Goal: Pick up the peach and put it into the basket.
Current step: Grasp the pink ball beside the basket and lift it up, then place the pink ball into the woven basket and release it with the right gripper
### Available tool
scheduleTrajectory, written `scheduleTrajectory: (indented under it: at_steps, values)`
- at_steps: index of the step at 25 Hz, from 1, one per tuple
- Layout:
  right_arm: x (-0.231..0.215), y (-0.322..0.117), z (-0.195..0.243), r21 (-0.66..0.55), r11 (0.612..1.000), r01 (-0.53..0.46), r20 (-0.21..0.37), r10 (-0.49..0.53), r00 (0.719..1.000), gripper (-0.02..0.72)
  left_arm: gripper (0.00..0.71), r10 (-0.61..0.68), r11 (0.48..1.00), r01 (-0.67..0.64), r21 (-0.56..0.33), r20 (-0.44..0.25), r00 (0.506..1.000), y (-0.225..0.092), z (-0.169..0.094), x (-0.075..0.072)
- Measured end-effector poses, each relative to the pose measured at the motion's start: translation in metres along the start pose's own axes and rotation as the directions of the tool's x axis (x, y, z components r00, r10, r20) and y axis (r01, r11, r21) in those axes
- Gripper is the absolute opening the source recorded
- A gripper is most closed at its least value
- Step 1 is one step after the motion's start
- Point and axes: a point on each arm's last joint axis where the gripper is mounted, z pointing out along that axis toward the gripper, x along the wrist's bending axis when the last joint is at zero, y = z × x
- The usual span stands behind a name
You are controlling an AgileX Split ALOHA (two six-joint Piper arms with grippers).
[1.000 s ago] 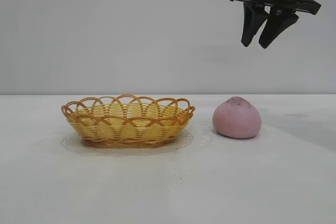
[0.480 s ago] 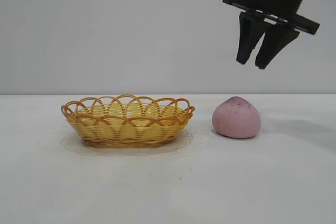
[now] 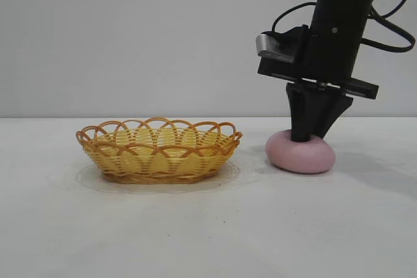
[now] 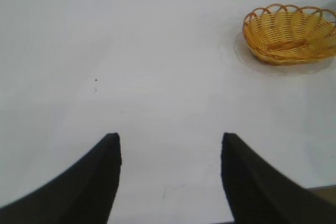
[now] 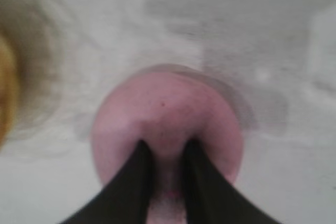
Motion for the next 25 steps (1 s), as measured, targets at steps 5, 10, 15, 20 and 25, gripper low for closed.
scheduleTrajectory:
  at_steps: [5, 10, 15, 20, 25]
  values:
    - [0.053, 0.008, -0.005, -0.079, 0.99, 0.119, -0.066, -0.125, 0.99, 0.0, 0.372, 0.0, 1.0, 0.0, 0.0, 0.0, 1.0, 0.0, 0.0, 0.0]
    - [0.084, 0.007, 0.03, -0.062, 0.981, 0.186, -0.094, -0.191, 0.977, 0.0, 0.372, 0.0, 1.0, 0.0, 0.0, 0.0, 1.0, 0.0, 0.0, 0.0]
    - [0.084, 0.003, 0.071, -0.02, 0.984, 0.179, -0.125, -0.18, 0.976, 0.0, 0.372, 0.0, 1.0, 0.0, 0.0, 0.0, 1.0, 0.0, 0.0, 0.0]
    - [0.081, 0.006, 0.083, -0.048, 0.986, 0.16, -0.119, -0.165, 0.979, 0.188, 0.372, 0.0, 1.0, 0.0, 0.0, 0.0, 1.0, 0.0, 0.0, 0.0]
    - [0.084, 0.013, 0.065, -0.099, 0.982, 0.163, -0.1, -0.173, 0.98, 0.416, 0.372, 0.0, 1.0, 0.0, 0.0, 0.0, 1.0, 0.0, 0.0, 0.0]
